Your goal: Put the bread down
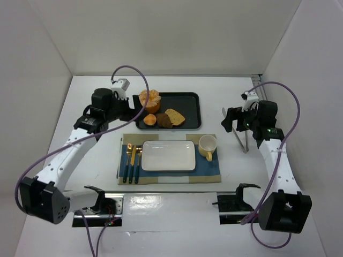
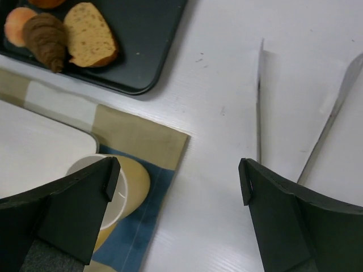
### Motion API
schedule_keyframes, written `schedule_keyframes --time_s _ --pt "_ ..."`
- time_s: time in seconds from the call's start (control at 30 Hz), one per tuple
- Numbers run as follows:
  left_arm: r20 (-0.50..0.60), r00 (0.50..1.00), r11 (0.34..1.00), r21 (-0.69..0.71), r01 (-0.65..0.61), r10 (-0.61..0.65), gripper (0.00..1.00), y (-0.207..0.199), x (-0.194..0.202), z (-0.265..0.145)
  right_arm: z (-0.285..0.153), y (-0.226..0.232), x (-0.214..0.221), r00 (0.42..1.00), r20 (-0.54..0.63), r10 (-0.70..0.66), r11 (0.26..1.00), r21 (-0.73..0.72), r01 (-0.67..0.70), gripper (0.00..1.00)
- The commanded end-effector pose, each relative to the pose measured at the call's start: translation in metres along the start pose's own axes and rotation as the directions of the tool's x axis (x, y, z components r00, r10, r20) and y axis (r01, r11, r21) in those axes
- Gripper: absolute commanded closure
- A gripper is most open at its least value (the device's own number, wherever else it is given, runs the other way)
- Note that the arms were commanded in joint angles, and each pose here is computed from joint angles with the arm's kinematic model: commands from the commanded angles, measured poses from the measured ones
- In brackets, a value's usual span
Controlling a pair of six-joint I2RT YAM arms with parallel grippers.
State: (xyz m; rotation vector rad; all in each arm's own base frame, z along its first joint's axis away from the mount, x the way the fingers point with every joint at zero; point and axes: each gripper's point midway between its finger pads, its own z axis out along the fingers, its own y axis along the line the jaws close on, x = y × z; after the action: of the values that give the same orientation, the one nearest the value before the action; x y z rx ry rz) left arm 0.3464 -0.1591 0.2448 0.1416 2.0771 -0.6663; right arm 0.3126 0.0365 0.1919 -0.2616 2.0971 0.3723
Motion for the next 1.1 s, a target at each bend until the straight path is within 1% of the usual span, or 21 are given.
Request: schedule_keyframes --time_s 0.0,0.07,0.1,0.13,0.17,0.23,0.27,0.3,0.33,0.37,0.4,0.43,0.47,0.5,0.53,0.57,0.63,0.67,0.8,0.87,1.07 --pt "0.056 0.992 0.993 0.025 -0.115 0.114 0.00 -0.018 -0.002 -0.020 0.005 -0.019 -0.018 0.999 0.040 0.001 0.995 0.097 -0.005 0.00" --pt "0.054 0.986 0.987 0.030 -0.159 0.157 0.00 -0.024 0.008 -0.027 0.007 -0.022 -0.016 0.999 0.028 -0.029 0.995 0.098 0.026 0.00" --pt "0.064 0.985 0.986 0.013 -0.165 0.163 0.00 -0.024 0.009 -0.030 0.011 -0.025 -0.004 1.000 -0.003 -0.030 0.994 0.103 0.030 0.00" --pt "0.078 0.981 0.984 0.014 -0.180 0.179 0.00 -0.027 0.009 -0.038 0.012 -0.031 -0.002 0.998 -0.004 -0.057 0.990 0.132 0.057 0.00" --pt "0.081 0.979 0.982 0.023 -0.189 0.187 0.00 -0.032 0.012 -0.040 0.020 -0.039 0.008 0.998 -0.038 -0.052 0.987 0.148 0.057 0.00" --pt "0.058 0.978 0.979 0.025 -0.201 0.199 0.00 -0.033 0.024 -0.044 0.027 -0.049 0.013 0.995 -0.086 -0.059 0.983 0.169 0.073 0.00" --pt "0.043 0.978 0.977 0.041 -0.207 0.206 0.00 -0.038 0.031 -0.046 0.031 -0.054 0.014 0.993 -0.102 -0.061 0.981 0.178 0.079 0.07" --pt "0.045 0.974 0.974 0.036 -0.223 0.222 0.00 -0.039 0.032 -0.050 0.038 -0.057 0.021 0.989 -0.137 -0.056 0.982 0.170 0.079 0.25" --pt "0.042 0.971 0.971 0.030 -0.236 0.235 0.00 -0.040 0.032 -0.051 0.041 -0.060 0.026 0.986 -0.159 -0.059 0.981 0.173 0.087 0.48" --pt "0.047 0.969 0.968 0.041 -0.246 0.244 0.00 -0.046 0.033 -0.055 0.043 -0.064 0.027 0.984 -0.168 -0.055 0.979 0.185 0.087 0.80" --pt "0.063 0.966 0.966 0.052 -0.252 0.249 0.00 -0.050 0.033 -0.061 0.050 -0.067 0.033 0.981 -0.188 -0.057 0.980 0.179 0.091 1.00" --pt "0.077 0.965 0.966 0.044 -0.254 0.250 0.00 -0.049 0.030 -0.064 0.052 -0.068 0.036 0.979 -0.198 -0.052 0.980 0.177 0.088 1.00" --pt "0.087 0.960 0.961 0.058 -0.270 0.265 0.00 -0.055 0.030 -0.067 0.054 -0.071 0.037 0.976 -0.204 -0.075 0.979 0.172 0.111 0.90" --pt "0.087 0.959 0.959 0.068 -0.275 0.269 0.00 -0.057 0.033 -0.069 0.059 -0.070 0.043 0.972 -0.221 -0.080 0.982 0.150 0.115 0.66" --pt "0.105 0.957 0.957 0.083 -0.279 0.270 0.00 -0.061 0.031 -0.075 0.061 -0.071 0.046 0.969 -0.232 -0.086 0.982 0.146 0.122 0.14" --pt "0.101 0.958 0.956 0.093 -0.279 0.270 0.00 -0.061 0.036 -0.076 0.062 -0.072 0.049 0.964 -0.243 -0.104 0.980 0.138 0.141 0.08" --pt "0.099 0.958 0.954 0.108 -0.280 0.270 0.00 -0.061 0.042 -0.078 0.067 -0.086 0.052 0.959 -0.260 -0.113 0.968 0.187 0.164 0.01" --pt "0.113 0.956 0.953 0.110 -0.283 0.271 0.00 -0.063 0.039 -0.082 0.066 -0.095 0.057 0.949 -0.286 -0.130 0.955 0.220 0.198 0.00" --pt "0.136 0.953 0.949 0.124 -0.288 0.272 0.00 -0.067 0.036 -0.089 0.068 -0.102 0.063 0.946 -0.294 -0.139 0.946 0.243 0.214 0.00" --pt "0.134 0.953 0.947 0.137 -0.290 0.272 0.00 -0.068 0.040 -0.090 0.071 -0.106 0.073 0.939 -0.320 -0.127 0.943 0.255 0.214 0.00" --pt "0.131 0.956 0.948 0.147 -0.282 0.264 0.00 -0.070 0.040 -0.091 0.071 -0.119 0.080 0.931 -0.347 -0.116 0.923 0.308 0.230 0.00"
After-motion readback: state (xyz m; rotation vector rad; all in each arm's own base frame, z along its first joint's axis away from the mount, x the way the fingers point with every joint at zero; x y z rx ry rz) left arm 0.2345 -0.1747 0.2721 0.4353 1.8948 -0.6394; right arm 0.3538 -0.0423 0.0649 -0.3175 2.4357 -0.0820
